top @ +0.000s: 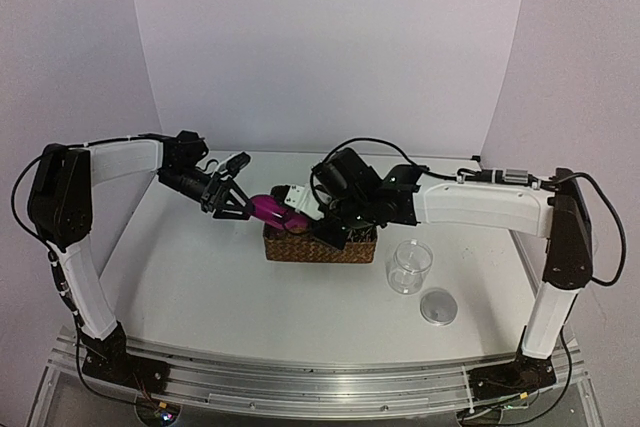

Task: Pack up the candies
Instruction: Pick up the spatula from the center of the board, then scoop the fake candies from the storage box.

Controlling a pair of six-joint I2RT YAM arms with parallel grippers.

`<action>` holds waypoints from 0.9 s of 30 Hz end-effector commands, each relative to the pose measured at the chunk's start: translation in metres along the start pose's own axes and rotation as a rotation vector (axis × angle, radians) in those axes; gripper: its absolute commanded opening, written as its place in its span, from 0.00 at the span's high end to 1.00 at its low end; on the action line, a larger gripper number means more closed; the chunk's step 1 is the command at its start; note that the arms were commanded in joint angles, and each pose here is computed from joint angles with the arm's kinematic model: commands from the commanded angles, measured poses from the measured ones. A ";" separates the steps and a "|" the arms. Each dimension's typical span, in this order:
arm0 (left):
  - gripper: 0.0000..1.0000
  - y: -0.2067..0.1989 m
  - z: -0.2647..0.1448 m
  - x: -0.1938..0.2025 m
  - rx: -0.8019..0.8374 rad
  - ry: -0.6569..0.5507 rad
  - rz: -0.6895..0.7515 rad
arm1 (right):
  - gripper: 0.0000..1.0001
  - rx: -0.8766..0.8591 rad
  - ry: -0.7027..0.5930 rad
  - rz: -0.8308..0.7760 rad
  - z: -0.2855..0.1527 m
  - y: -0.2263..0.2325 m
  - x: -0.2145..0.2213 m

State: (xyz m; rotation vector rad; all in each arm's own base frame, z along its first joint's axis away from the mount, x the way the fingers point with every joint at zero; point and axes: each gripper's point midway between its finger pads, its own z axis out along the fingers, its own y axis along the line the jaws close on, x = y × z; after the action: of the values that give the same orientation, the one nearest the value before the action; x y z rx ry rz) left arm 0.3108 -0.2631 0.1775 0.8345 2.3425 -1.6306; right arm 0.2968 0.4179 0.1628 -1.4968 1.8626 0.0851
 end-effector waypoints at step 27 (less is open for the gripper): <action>0.33 0.124 0.021 -0.057 -0.692 -0.145 -0.256 | 1.00 0.496 0.467 -0.958 0.037 -0.166 -0.017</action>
State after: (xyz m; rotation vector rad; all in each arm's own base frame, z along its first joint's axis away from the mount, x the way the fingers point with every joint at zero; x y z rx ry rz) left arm 0.3993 -0.2712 0.0999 0.3818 2.6997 -0.8607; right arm 0.4559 0.3824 0.1851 -1.9156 1.2973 -1.0674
